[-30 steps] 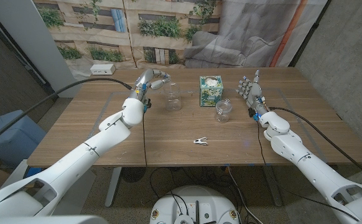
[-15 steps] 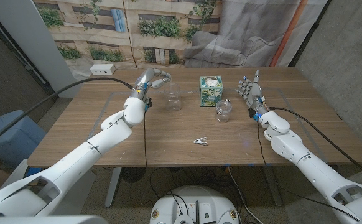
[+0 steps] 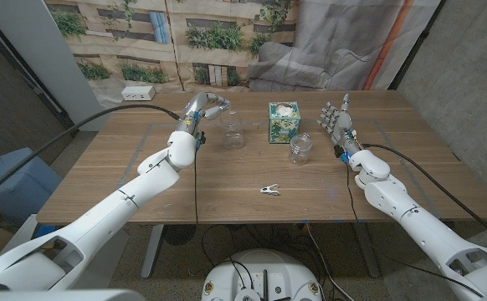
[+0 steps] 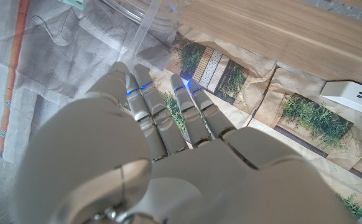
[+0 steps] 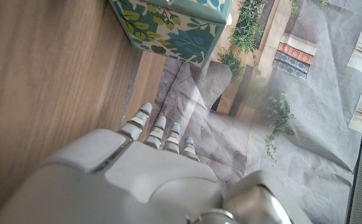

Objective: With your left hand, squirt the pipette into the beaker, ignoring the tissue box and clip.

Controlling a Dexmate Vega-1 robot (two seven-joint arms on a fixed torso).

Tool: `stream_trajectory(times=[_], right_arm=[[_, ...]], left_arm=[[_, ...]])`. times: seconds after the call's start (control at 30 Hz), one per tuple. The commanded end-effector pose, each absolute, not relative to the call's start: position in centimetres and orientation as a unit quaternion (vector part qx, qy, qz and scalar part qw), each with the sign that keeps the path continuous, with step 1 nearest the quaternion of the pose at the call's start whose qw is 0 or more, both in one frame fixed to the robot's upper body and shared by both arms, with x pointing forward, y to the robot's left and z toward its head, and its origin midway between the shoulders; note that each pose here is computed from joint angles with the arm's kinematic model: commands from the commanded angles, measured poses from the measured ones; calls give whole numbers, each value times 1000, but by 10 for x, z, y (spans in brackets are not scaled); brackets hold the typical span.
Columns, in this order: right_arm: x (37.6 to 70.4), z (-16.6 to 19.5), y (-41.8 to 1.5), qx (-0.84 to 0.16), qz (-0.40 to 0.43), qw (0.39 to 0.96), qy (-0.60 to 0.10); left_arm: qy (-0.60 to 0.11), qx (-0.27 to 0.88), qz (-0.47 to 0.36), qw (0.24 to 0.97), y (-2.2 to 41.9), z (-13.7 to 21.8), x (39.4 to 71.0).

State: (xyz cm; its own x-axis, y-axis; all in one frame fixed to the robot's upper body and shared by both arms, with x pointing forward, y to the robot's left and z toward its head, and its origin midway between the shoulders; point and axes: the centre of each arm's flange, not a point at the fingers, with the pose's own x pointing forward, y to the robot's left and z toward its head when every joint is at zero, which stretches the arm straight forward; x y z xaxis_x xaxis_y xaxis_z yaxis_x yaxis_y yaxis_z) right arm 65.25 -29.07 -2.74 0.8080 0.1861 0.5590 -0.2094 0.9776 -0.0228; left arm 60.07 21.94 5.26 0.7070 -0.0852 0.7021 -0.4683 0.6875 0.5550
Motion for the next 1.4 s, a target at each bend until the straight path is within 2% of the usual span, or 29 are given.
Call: stream_trajectory(times=[0.03,1.4], right_arm=[[653,-28,-291,20,105,951,-292],[653,-28,-291,20,105,951,-292]], left_arm=[[-354,377,126,847,226,49,601],[-350,372,115,852,231,51,595]])
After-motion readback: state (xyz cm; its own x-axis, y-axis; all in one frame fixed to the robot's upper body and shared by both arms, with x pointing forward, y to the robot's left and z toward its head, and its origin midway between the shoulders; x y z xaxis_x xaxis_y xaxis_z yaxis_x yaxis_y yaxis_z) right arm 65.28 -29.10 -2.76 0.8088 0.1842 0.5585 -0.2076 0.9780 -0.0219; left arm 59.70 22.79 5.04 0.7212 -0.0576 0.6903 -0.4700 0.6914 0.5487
